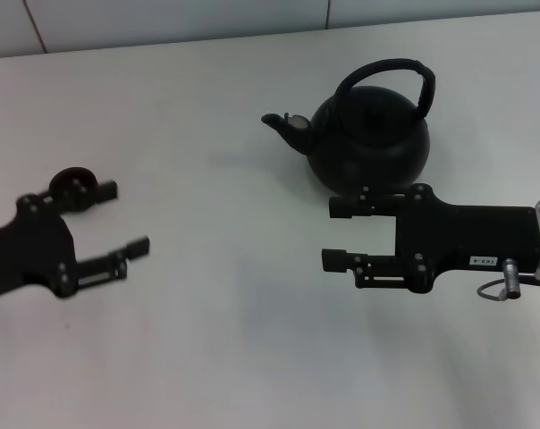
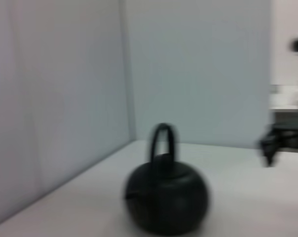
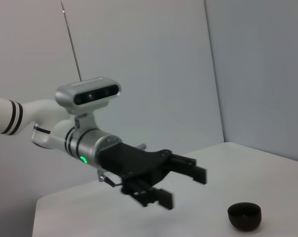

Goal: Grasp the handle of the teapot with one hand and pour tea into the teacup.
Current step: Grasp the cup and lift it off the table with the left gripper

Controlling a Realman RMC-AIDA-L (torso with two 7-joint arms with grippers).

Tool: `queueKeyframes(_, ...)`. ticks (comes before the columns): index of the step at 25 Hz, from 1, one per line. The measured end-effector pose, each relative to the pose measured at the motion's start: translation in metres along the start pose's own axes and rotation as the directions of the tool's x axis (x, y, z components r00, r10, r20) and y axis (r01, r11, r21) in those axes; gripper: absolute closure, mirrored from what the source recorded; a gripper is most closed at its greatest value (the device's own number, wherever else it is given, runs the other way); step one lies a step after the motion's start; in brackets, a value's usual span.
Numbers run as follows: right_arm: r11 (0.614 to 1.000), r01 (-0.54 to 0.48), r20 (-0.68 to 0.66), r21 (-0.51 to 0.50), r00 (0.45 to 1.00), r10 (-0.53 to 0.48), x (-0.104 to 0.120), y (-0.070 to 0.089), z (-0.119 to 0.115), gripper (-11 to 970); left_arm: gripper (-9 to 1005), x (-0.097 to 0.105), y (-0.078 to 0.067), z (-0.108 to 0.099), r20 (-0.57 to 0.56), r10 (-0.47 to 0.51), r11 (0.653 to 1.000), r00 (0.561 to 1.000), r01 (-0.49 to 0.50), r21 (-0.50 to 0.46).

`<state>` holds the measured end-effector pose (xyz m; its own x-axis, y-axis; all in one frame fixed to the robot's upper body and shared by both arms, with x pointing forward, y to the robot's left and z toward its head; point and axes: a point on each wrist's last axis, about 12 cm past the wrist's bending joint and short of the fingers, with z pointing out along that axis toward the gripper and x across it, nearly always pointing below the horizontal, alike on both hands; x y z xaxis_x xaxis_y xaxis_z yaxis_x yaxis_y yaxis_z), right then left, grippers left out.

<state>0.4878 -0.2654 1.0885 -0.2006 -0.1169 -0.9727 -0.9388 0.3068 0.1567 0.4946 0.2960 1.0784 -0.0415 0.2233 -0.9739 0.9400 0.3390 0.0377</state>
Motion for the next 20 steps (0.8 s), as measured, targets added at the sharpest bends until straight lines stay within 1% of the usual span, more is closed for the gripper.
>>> queueKeyframes(1,1.0,0.0,0.0,0.0,1.0,0.0,0.0,0.0,0.0,281,204,0.002,0.007,0.0,0.006,-0.01,0.997,1.0,0.011,-0.076)
queueKeyframes(2,1.0,0.0,0.001,-0.001,1.0,0.0,0.0,0.0,0.0,281,204,0.004,0.013,0.001,-0.001,-0.019,0.992,1.0,0.019,-0.124)
queueKeyframes(5,1.0,0.002,0.003,-0.002,1.0,-0.002,-0.001,0.0,0.001,281,205,0.005,0.016,0.002,-0.01,-0.026,0.989,1.0,0.024,-0.149)
queueKeyframes(6,1.0,0.003,0.004,-0.002,1.0,-0.003,-0.001,0.0,0.001,281,206,0.01,0.026,0.009,-0.044,-0.062,0.977,0.997,0.052,-0.209)
queueKeyframes(7,1.0,0.006,0.006,-0.002,1.0,-0.006,-0.002,0.0,0.001,281,206,0.014,0.031,0.012,-0.061,-0.082,0.97,0.995,0.065,-0.235)
queueKeyframes(8,1.0,0.006,0.006,-0.002,1.0,-0.006,-0.002,0.0,0.001,281,207,0.016,0.033,0.013,-0.073,-0.09,0.965,0.993,0.069,-0.253)
queueKeyframes(11,1.0,0.01,0.007,-0.004,1.0,-0.01,-0.003,-0.001,0.002,282,208,0.017,0.035,0.013,-0.08,-0.094,0.962,0.992,0.069,-0.265)
queueKeyframes(12,1.0,0.012,0.007,-0.007,1.0,-0.012,-0.003,-0.001,0.003,282,208,0.02,0.039,0.012,-0.103,-0.101,0.95,0.99,0.065,-0.305)
queueKeyframes(15,1.0,0.014,0.007,-0.009,1.0,-0.014,-0.004,-0.001,0.003,282,210,0.022,0.042,0.012,-0.119,-0.102,0.941,0.988,0.057,-0.333)
queueKeyframes(16,1.0,0.015,0.007,-0.01,1.0,-0.015,-0.004,-0.001,0.004,282,210,0.027,0.044,0.011,-0.137,-0.114,0.928,0.984,0.056,-0.368)
queueKeyframes(17,1.0,0.016,0.007,-0.01,1.0,-0.016,-0.004,-0.001,0.004,282,210,0.028,0.045,0.01,-0.143,-0.119,0.923,0.983,0.057,-0.381)
queueKeyframes(20,1.0,0.017,0.007,-0.011,1.0,-0.017,-0.005,-0.002,0.004,282,212,0.029,0.046,0.01,-0.149,-0.123,0.918,0.981,0.056,-0.392)
